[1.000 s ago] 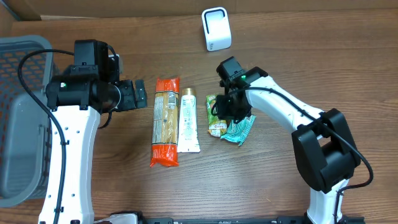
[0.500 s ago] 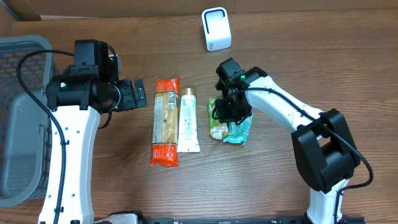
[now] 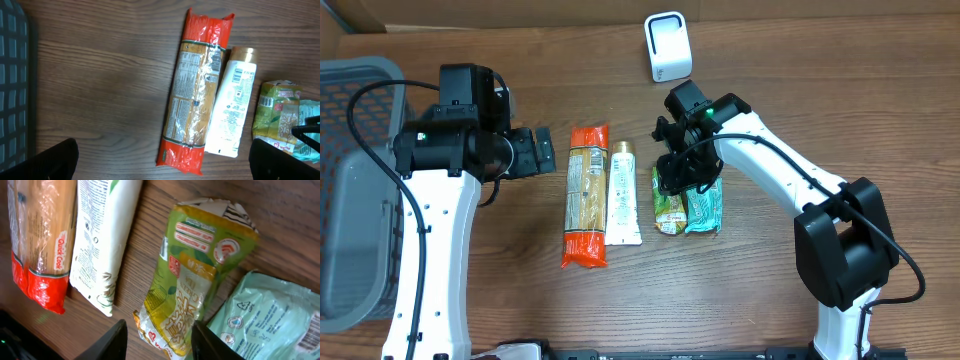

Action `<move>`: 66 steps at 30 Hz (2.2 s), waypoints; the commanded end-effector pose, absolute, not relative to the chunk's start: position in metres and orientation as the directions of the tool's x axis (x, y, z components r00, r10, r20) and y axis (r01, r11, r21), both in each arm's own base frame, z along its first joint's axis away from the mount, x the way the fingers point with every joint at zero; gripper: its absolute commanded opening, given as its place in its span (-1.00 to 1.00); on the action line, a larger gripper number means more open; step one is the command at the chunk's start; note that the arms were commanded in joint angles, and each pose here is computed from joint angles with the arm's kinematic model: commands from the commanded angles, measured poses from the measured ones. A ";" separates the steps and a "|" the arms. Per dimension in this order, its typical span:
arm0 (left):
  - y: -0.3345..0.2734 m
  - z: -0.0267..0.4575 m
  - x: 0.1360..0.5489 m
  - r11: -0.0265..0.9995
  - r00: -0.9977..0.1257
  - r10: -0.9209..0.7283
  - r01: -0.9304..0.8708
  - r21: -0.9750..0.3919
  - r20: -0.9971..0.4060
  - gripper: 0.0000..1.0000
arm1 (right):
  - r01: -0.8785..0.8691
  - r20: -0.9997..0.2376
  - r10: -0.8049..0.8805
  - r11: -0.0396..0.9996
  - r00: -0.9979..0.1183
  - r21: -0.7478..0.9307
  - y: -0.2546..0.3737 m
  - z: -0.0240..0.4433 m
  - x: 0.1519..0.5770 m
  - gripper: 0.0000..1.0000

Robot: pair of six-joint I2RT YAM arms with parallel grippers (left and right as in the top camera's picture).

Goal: Scan the item barcode
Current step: 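Move the right gripper down over the green snack pack, then close the right gripper on the green snack pack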

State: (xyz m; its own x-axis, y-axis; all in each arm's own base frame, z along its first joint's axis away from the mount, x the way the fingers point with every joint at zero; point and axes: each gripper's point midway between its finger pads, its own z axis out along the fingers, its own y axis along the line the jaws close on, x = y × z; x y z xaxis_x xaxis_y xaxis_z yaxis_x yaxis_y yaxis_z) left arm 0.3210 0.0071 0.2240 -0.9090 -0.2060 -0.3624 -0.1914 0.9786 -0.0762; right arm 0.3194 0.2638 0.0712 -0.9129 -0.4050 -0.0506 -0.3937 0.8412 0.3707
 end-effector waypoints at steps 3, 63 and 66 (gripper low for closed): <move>0.008 0.223 0.320 0.977 -0.907 -0.213 -0.202 -0.070 -0.362 0.99 | -0.268 -0.084 -0.255 0.896 -0.963 0.355 0.254 0.099 0.335 -0.03; 0.008 0.223 0.320 0.977 -0.907 -0.214 -0.202 -0.069 -0.363 1.00 | -0.115 -0.005 -0.118 0.959 -0.993 0.259 0.250 0.066 0.267 1.00; 0.008 0.223 0.320 0.977 -0.907 -0.214 -0.202 -0.069 -0.363 1.00 | -0.114 -0.002 -0.118 0.959 -0.993 0.257 0.249 0.066 0.266 1.00</move>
